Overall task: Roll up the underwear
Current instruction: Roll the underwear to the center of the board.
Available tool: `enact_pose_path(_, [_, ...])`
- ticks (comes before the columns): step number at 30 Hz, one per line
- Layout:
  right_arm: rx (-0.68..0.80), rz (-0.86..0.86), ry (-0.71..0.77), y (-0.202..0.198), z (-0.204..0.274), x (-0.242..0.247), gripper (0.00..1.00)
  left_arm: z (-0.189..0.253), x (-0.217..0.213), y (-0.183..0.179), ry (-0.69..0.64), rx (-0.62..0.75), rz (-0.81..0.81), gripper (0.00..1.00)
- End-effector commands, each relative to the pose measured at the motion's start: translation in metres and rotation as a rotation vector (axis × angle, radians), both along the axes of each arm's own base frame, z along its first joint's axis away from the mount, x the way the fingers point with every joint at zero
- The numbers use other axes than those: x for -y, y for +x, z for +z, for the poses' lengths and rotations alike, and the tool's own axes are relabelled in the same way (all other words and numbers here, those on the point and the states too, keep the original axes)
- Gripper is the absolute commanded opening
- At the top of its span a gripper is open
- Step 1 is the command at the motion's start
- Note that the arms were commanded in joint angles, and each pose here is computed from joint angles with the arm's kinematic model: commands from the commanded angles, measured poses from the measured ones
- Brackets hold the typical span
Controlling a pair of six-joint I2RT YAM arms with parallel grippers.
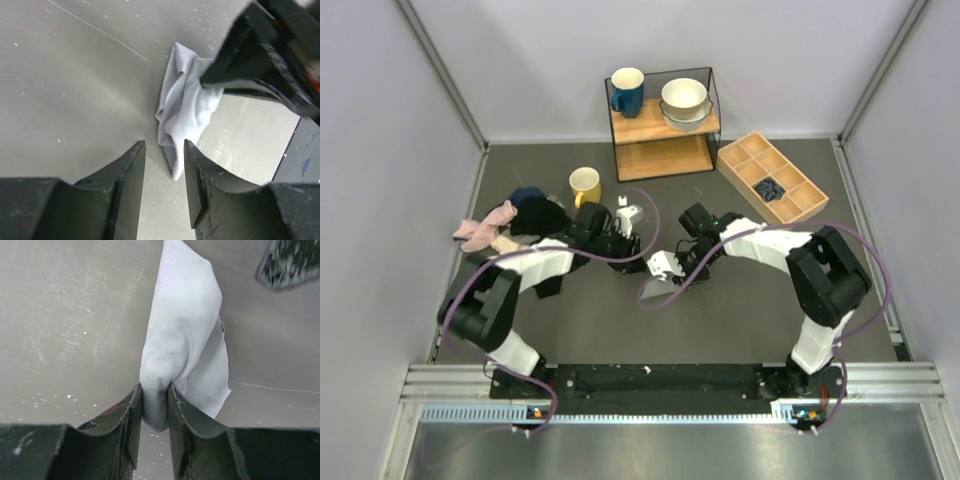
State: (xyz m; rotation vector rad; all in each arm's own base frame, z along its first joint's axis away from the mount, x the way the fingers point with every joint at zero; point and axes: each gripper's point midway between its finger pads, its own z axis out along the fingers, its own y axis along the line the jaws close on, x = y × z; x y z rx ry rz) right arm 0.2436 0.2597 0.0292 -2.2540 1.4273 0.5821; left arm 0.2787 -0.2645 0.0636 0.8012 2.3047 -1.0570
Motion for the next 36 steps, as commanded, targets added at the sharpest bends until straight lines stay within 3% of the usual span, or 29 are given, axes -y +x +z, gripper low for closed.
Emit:
enact_pose_path(1, [-0.202,-0.044,-0.015,-0.018,0.011,-0.002,0.26,0.048,-0.002,0.010,-0.111,0.277,0.062,0.42])
enact_pose_path(5, [-0.335,-0.089,-0.032,-0.025,0.019,-0.002,0.26,0.068,-0.009,-0.012,-0.203,0.347,0.101,0.43])
enact_pose_path(12, [-0.507,-0.250,-0.168,-0.015,0.004,0.002,0.26,0.056,-0.008,-0.042,-0.275,0.308,0.115,0.44])
enact_pose_path(25, [-0.679,-0.429,-0.177,0.004,-0.009,0.015,0.27,0.029,0.033,-0.029,-0.179,0.342,-0.081,0.48])
enact_pose_path(32, [-0.729,-0.456,-0.196,0.005,-0.014,0.016,0.29,0.026,0.050,-0.058,-0.092,0.584,-0.273,0.50])
enact_pose_path(36, [-0.746,-0.464,-0.207,0.005,-0.017,0.016,0.29,0.019,0.054,-0.066,-0.035,0.653,-0.319,0.50])
